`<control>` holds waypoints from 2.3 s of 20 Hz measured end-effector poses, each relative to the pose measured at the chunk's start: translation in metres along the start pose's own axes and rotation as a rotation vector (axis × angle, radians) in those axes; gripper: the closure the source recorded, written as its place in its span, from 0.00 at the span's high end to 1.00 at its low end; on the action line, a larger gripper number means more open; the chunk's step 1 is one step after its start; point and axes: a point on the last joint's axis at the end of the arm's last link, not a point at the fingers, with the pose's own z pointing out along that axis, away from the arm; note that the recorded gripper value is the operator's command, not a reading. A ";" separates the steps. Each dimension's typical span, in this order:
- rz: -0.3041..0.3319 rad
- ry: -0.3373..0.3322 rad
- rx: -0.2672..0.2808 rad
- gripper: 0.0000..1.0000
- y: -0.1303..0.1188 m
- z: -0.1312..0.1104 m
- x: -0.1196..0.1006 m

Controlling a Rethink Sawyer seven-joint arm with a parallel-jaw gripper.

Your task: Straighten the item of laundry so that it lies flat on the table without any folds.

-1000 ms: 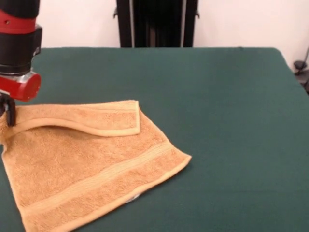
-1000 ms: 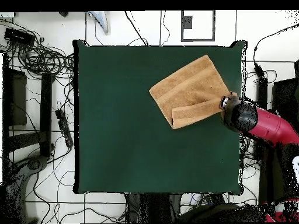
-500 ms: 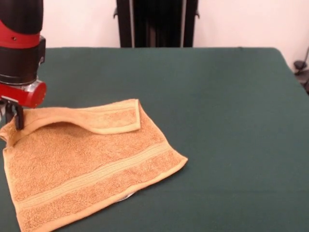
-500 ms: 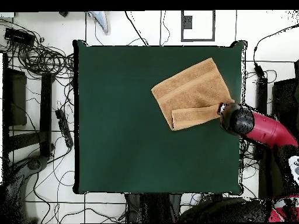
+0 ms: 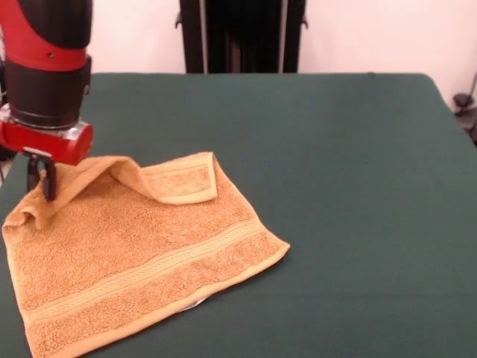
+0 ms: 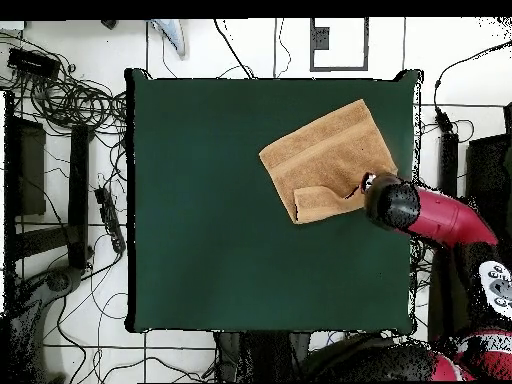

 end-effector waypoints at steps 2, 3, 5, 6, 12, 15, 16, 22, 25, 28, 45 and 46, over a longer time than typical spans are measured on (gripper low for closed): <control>-0.014 -0.006 0.001 0.00 0.008 -0.005 0.000; -0.024 -0.009 0.001 0.00 0.014 -0.008 0.001; -0.044 -0.012 -0.001 0.00 0.027 -0.015 0.003; -0.050 -0.011 -0.002 0.00 0.031 -0.017 0.004; -0.057 0.006 -0.010 0.00 0.038 -0.034 0.017; -0.046 0.013 -0.009 0.00 0.031 -0.041 0.022; -0.043 0.014 -0.009 0.00 0.029 -0.042 0.023; -0.036 0.015 -0.007 0.00 0.025 -0.045 0.024; -0.036 0.014 -0.007 0.00 0.025 -0.046 0.024; -0.035 0.014 -0.007 0.00 0.024 -0.047 0.024; -0.029 0.051 -0.002 0.00 0.022 -0.059 0.047; -0.028 0.054 -0.002 0.00 0.022 -0.061 0.049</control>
